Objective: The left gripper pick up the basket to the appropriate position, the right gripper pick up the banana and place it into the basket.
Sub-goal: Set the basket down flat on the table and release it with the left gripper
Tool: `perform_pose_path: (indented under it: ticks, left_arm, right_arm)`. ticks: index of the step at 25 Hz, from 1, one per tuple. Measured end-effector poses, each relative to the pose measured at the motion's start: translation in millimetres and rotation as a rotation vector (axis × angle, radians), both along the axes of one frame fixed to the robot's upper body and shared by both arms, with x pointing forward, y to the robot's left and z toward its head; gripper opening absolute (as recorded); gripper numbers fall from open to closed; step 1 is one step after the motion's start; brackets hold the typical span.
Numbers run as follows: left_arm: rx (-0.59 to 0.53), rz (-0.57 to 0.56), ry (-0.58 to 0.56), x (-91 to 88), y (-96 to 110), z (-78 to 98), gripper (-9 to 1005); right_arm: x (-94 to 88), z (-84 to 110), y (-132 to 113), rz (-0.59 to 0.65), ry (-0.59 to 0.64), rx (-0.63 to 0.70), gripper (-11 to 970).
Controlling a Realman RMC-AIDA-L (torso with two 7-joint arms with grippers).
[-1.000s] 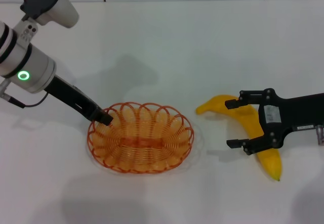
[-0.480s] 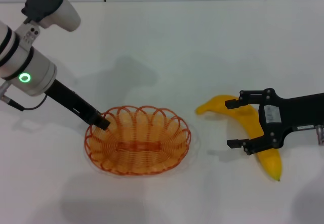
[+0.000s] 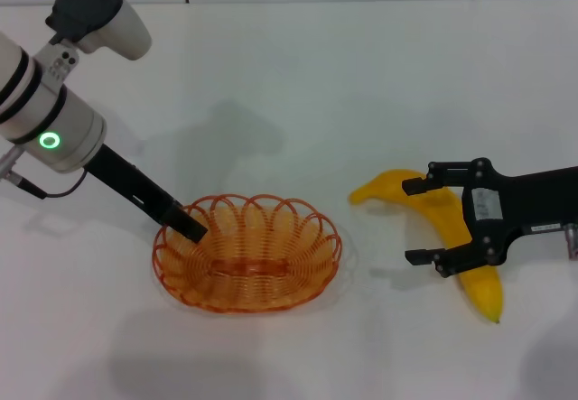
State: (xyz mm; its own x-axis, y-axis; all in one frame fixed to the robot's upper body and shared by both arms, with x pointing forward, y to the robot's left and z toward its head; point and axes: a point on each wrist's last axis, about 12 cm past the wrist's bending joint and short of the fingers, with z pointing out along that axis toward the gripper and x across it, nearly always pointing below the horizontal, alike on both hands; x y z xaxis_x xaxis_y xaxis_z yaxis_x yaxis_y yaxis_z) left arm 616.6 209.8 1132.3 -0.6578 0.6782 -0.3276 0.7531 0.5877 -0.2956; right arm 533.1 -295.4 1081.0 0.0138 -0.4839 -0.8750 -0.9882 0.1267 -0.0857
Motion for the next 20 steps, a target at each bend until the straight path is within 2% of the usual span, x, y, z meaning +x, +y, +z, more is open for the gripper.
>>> perform_pose_path:
  ticks: [1, 6, 12, 17, 20]
  left_arm:
    - [0.0, 0.0, -0.001, 0.1, 0.0, 0.1, 236]
    - [-0.002, 0.004, -0.023, 2.2, 1.2, 4.2, 479]
    - [-0.002, 0.023, -0.059, 2.8, 8.5, 14.4, 691]
    - [-0.092, 0.004, -0.143, -13.0, 25.2, 37.2, 691]
    - [-0.183, -0.049, -0.248, -33.9, 35.6, 53.0, 691]
  right_arm:
    - [-0.1, -0.1, -0.1, 0.0, 0.0, 0.0, 890]
    - [-0.9, -0.6, -1.2, -0.003, 0.002, -0.001, 890]
    - [-2.4, -1.1, -4.8, -0.021, 0.003, 0.005, 890]
    - [-3.3, 2.2, -11.1, -0.059, -0.005, 0.042, 891]
    - [-5.1, 4.8, -17.1, -0.081, -0.009, 0.065, 891]
